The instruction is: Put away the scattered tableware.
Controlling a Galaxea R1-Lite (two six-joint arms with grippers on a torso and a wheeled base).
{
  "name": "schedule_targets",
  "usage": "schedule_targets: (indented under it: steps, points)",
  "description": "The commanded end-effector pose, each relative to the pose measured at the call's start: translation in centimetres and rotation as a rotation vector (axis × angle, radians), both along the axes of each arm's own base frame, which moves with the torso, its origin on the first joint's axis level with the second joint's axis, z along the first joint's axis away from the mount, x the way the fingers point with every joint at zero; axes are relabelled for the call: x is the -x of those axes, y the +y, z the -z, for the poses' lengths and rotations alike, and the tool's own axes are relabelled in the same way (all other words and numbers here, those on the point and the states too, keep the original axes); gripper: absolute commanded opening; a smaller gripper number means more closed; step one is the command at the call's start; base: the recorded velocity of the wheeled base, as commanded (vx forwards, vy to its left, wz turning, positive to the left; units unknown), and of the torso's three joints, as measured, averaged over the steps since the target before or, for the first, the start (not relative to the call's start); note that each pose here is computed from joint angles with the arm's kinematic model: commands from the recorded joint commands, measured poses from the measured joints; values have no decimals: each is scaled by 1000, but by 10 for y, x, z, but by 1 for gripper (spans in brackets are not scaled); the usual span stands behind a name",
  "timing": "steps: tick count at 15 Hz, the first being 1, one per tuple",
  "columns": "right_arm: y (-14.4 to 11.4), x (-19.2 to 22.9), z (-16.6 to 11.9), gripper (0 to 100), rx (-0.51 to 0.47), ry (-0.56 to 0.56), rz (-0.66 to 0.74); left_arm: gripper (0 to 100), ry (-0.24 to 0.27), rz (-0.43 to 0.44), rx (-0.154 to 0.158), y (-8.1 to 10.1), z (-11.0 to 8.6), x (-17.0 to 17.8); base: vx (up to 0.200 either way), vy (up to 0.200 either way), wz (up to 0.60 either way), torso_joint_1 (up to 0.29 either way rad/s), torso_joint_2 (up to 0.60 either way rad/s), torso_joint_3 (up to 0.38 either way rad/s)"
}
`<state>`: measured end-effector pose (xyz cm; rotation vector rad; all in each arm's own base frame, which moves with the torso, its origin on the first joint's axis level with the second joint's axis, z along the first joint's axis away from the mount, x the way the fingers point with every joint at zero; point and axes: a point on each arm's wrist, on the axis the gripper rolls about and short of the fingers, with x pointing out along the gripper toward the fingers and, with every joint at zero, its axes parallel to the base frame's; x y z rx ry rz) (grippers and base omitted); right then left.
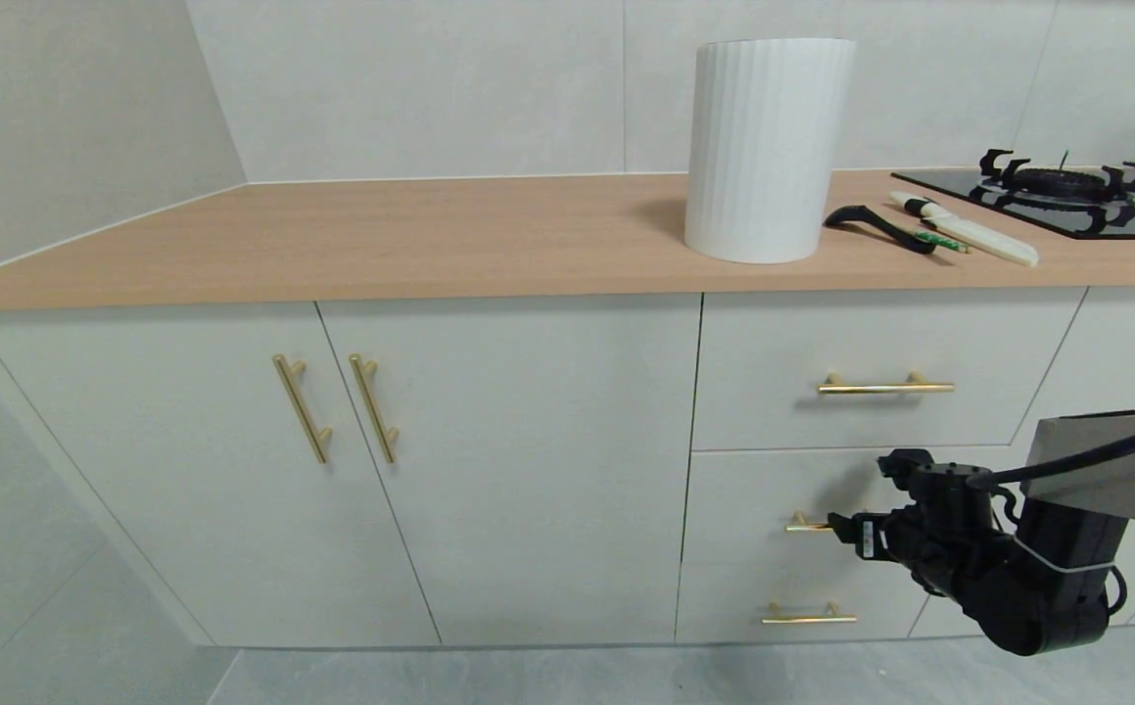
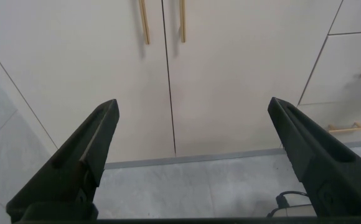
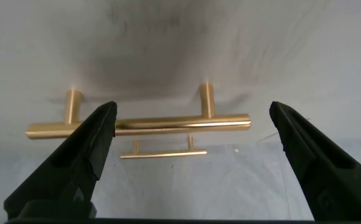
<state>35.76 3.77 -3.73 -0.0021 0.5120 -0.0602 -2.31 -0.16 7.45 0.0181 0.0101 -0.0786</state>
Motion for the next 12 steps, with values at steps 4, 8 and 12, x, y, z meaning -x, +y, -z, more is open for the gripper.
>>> schedule_targets:
  steps: [4,8,12]
  points:
    - [0,4,9,100,8,37,-4,100,1,0,0,0,0,0,0,0,0,0,0,0]
    - [-1,8,11,100,25,79,-12,100,1,0,0,0,0,0,0,0,0,0,0,0]
    - [-1,9,12,100,27,88,-13,100,1,0,0,0,0,0,0,0,0,0,0,0]
